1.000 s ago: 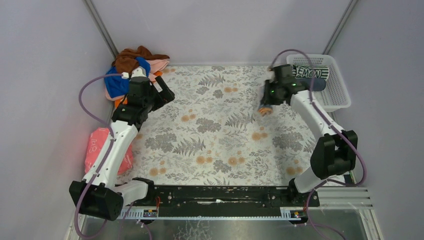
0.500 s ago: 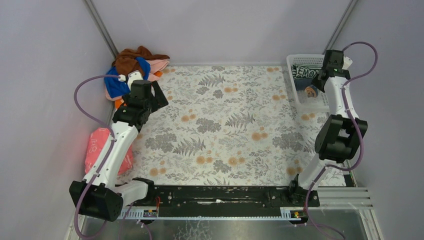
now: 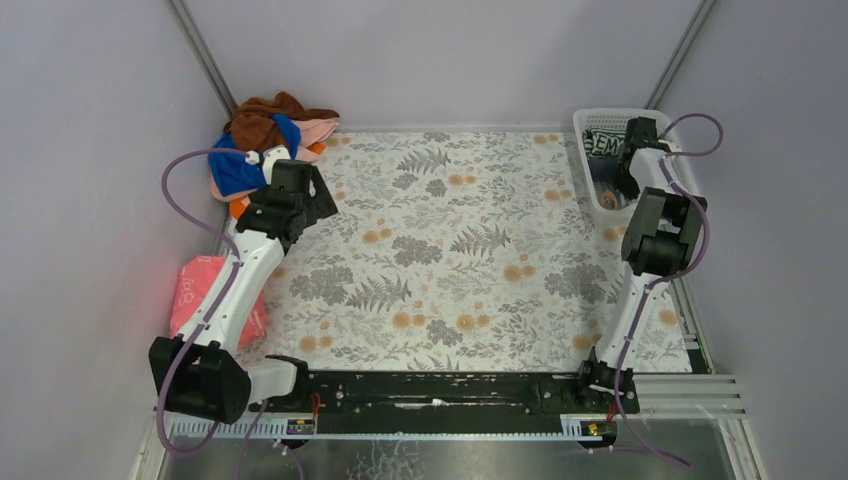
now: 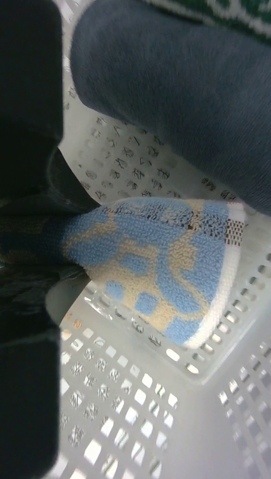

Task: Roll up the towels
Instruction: Place the towel in the bin.

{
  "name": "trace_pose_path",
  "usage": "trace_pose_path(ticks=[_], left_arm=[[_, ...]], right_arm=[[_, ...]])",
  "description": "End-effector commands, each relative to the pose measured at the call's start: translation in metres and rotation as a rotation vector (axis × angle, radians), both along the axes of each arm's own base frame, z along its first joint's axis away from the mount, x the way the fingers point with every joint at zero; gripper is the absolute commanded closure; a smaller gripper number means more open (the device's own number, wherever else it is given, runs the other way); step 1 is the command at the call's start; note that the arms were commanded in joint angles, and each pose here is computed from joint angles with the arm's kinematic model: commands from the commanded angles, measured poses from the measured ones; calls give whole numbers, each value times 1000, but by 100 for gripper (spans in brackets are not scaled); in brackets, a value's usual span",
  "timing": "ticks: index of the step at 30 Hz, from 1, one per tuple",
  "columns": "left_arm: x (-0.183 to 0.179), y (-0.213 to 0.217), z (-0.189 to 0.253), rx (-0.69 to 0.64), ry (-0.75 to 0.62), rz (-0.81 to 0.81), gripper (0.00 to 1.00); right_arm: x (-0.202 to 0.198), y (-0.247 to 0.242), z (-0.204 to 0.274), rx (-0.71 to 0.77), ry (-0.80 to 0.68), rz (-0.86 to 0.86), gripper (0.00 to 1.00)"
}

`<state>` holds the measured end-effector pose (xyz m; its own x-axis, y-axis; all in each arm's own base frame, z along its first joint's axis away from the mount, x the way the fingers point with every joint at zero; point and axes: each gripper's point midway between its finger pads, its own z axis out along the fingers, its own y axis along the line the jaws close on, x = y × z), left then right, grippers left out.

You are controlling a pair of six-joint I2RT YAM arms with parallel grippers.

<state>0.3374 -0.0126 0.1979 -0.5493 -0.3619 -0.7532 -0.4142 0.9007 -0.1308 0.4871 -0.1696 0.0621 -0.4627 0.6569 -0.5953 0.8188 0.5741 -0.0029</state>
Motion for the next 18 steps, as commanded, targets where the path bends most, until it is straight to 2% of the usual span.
trace_pose_path(ticks=[1, 12, 18], left_arm=[[2, 9, -5, 24, 16, 21, 3], [6, 15, -14, 3, 45, 40, 3], [6, 16, -16, 3, 50, 45, 3]], right_arm=[[21, 1, 0, 37, -90, -64, 90], [57, 25, -27, 227, -262, -133, 88], [68, 31, -39, 293, -310, -196, 77]])
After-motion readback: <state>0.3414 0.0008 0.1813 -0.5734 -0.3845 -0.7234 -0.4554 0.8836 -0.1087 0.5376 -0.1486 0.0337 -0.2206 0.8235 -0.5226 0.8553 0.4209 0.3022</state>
